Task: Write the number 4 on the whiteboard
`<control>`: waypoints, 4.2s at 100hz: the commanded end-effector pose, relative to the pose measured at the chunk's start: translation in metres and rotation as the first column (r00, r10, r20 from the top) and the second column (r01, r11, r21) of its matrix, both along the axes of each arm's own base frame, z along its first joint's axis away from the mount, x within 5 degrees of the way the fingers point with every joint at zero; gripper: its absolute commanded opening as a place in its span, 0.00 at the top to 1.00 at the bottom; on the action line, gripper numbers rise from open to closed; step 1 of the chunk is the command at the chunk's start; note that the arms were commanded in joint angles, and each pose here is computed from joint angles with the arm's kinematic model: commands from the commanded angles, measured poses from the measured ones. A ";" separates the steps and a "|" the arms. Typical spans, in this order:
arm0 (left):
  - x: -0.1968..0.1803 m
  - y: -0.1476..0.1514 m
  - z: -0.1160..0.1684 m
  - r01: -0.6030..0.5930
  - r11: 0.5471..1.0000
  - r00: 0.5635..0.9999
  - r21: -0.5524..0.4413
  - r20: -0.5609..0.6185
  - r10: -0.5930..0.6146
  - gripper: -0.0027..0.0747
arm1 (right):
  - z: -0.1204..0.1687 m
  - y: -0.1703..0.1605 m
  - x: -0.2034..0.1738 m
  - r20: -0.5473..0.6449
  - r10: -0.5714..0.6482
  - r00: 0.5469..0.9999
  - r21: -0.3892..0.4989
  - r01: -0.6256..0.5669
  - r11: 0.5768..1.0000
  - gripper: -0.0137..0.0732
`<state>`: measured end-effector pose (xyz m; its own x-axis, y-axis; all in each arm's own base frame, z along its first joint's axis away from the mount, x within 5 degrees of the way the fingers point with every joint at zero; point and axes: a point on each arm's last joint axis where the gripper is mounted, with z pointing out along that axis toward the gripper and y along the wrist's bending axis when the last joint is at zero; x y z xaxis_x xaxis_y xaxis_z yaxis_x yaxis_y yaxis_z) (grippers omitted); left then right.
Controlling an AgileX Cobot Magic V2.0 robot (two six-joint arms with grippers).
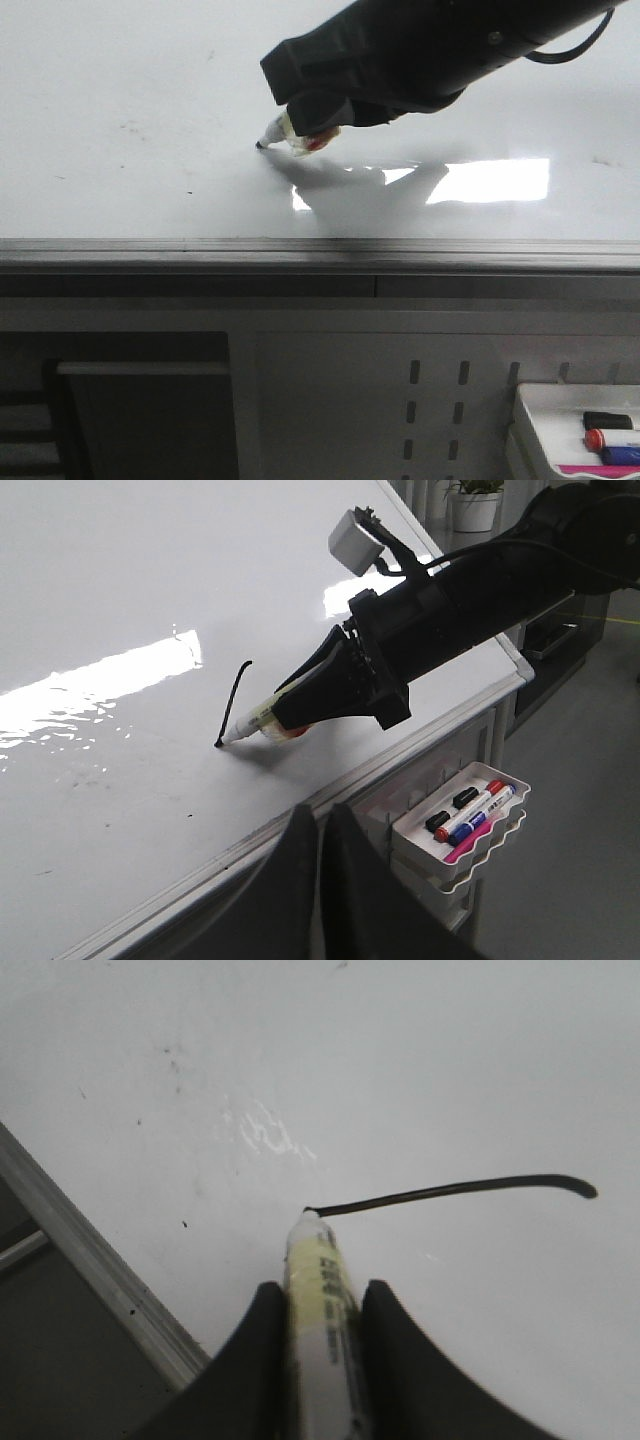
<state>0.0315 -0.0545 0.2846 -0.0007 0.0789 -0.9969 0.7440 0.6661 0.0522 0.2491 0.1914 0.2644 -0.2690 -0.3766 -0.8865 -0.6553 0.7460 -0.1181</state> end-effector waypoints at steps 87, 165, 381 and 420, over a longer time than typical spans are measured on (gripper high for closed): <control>0.002 0.002 0.012 -0.035 0.997 0.999 -0.072 0.008 0.036 0.99 | 0.060 -0.099 -0.032 0.071 -0.263 0.962 0.005 0.263 0.965 0.89; 0.002 0.002 0.012 -0.035 0.997 0.999 -0.074 0.007 0.035 0.99 | 0.052 -0.059 -0.006 0.163 -0.151 0.975 0.093 0.137 0.986 0.89; 0.060 -0.072 0.067 0.467 0.791 0.877 0.395 -0.094 -0.471 0.47 | 0.075 -0.014 -0.136 0.161 0.390 0.907 -0.202 -0.357 0.912 0.93; 0.078 -0.109 0.067 0.578 0.730 0.813 0.365 -0.185 -0.552 0.47 | 0.082 -0.002 -0.151 0.219 0.471 0.855 -0.153 -0.446 0.882 0.93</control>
<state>0.1067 -0.1567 0.3360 0.1288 0.5251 -0.8412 0.9854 0.0275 0.1681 0.1019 0.1874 0.3263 0.0875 -0.5772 -0.8119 -0.8725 0.3489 -0.3421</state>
